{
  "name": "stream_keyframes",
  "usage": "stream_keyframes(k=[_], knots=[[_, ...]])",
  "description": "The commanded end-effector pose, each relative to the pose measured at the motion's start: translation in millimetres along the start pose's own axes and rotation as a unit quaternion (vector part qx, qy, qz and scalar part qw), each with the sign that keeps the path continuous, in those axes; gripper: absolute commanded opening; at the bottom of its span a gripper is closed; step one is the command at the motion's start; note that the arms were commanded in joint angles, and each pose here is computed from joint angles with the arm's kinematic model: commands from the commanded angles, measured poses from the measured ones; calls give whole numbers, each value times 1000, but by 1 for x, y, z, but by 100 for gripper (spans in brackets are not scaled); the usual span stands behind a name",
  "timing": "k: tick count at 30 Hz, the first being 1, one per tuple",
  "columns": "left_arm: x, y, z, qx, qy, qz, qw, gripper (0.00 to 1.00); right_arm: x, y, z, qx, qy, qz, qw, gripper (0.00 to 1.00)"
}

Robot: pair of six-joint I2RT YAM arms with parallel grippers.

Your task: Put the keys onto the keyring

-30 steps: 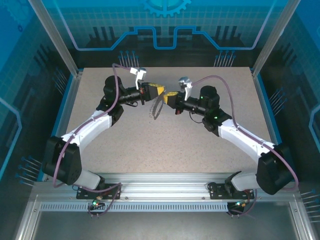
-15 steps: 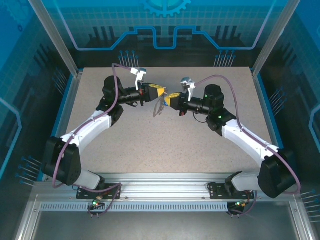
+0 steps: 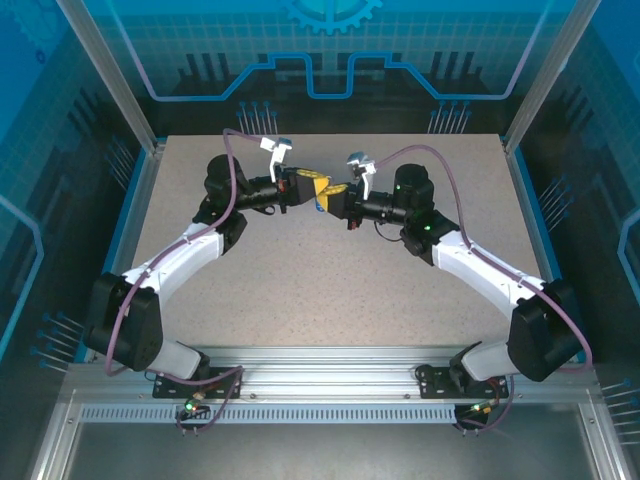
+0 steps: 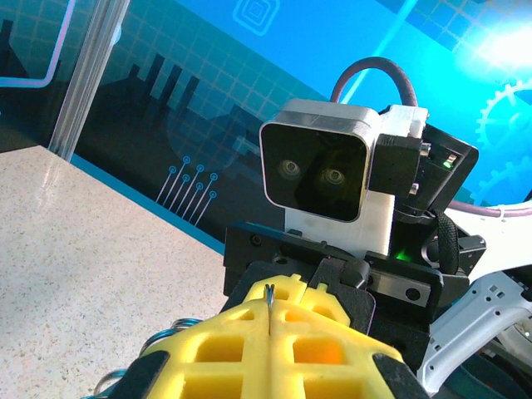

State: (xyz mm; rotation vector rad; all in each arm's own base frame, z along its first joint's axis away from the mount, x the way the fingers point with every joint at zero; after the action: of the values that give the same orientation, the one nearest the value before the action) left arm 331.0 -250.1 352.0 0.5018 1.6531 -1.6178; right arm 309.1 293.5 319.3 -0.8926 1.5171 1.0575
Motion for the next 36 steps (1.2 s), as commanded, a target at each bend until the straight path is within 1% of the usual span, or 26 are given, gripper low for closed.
stream_keyframes(k=[1,5,6,9,10,11,13,14,17,22,26,28,30,36], knots=[[0,-14,4,25,-4,19,1000,0,-5,6,1,-5,-9,-1,1000,0],[-3,-14,4,24,-14,17,999,0,0,3,-3,2,-4,6,1000,0],[-5,-14,4,22,-18,16,999,0,2,3,-5,6,-2,9,1000,4],[-7,-13,3,17,-26,15,999,0,8,0,-16,22,2,15,1000,27],[-8,-13,2,15,-30,15,999,0,10,-1,-21,27,2,19,999,33],[-8,-13,2,14,-33,15,999,0,12,-2,-26,32,2,22,999,38],[-9,-12,2,14,-37,14,999,0,14,-1,-38,41,0,25,999,41],[-10,-13,2,16,-39,13,999,0,23,-1,-44,47,7,32,998,42],[-12,-14,2,19,-44,13,999,0,23,-1,-62,68,2,32,997,43],[-14,-15,2,25,-53,10,998,0,-1,-2,-81,96,-31,24,995,43],[-15,-15,0,25,-63,9,998,0,-27,-6,-81,107,-64,28,992,41],[-16,-15,0,25,-67,8,997,0,-33,-10,-79,112,-77,39,990,40],[-17,-15,0,25,-71,7,997,0,-51,-13,-78,113,-102,40,988,40],[-19,-15,-2,27,-84,2,996,0,-70,-16,-64,85,-135,56,986,40]])
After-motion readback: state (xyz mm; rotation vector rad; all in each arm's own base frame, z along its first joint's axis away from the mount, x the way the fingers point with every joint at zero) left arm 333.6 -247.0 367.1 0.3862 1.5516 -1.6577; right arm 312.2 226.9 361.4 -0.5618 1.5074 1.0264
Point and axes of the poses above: each hand's point on the last joint's axis, 136 mm out from that joint toward the fingers, its own z axis out along the fingers, its own y axis along the line the jaws close on, x = y × z, the point moved 2 cm from there along -z, back along the fingers, and after that the axes turned 13 degrees about -z, right-handed, at the moved point
